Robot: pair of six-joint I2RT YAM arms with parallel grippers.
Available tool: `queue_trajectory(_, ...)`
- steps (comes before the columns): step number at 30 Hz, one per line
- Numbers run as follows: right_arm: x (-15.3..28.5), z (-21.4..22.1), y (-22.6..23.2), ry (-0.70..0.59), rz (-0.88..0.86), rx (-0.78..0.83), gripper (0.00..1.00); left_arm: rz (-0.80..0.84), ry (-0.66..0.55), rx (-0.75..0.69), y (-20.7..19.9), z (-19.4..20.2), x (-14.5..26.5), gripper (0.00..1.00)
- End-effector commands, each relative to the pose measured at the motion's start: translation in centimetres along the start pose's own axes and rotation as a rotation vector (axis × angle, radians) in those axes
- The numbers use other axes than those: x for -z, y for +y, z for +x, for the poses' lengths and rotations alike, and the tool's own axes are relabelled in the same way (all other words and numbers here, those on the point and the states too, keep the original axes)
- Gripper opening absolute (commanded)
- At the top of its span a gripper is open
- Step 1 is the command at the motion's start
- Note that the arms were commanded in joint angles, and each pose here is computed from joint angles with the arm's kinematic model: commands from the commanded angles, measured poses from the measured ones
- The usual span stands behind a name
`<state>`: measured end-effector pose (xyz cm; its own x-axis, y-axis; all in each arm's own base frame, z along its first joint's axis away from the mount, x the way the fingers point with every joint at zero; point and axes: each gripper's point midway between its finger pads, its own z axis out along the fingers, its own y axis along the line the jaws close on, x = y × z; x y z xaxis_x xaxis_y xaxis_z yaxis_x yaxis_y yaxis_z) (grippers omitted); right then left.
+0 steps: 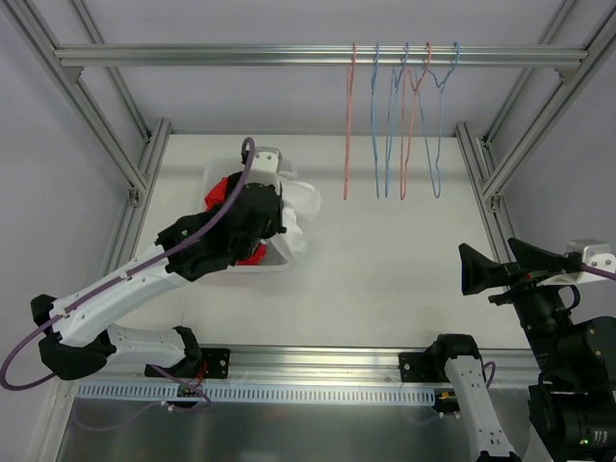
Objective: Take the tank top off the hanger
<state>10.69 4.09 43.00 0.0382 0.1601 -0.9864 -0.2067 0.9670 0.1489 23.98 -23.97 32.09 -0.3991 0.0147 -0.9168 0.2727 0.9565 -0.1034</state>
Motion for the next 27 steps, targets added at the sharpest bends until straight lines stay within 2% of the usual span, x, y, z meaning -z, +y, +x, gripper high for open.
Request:
queue_trajectory(1, 0.5, -2.1, 0.5, -0.078, -0.016, 0.018, 0.99, -0.092, -0.010, -0.068, 3.7, -2.1, -0.1, 0.00)
queue_trajectory(5, 0.6, -2.4, 0.8, -0.087, -0.028, 0.016, 1.00, -0.197, -0.012, 0.007, 8.6, -4.0, -1.7, 0.00)
queue_trajectory(12, 0.2, -2.2, 1.2, -0.074, -0.055, 0.008, 0.99, -0.276, 0.137, 0.116, 13.7, 0.0, -6.7, 0.00)
queue_trajectory(14, -0.1, -1.9, 1.4, -0.064, -0.070, 0.002, 0.99, -0.260, 0.171, 0.147, 14.0, 1.5, -8.7, 0.00)
queue_trajectory(20, -0.6, -0.8, 2.3, -0.037, -0.128, -0.024, 1.00, -0.252, 0.361, 0.216, 14.4, 10.6, -12.7, 0.00)
queue_trajectory(23, -0.8, 0.1, 2.6, -0.010, -0.153, -0.037, 0.99, -0.272, 0.470, 0.258, 14.8, 17.6, -12.7, 0.00)
queue_trajectory(27, -1.5, 1.5, 2.7, 0.026, -0.171, -0.054, 1.00, -0.307, 0.507, 0.297, 15.3, 21.3, -12.4, 0.00)
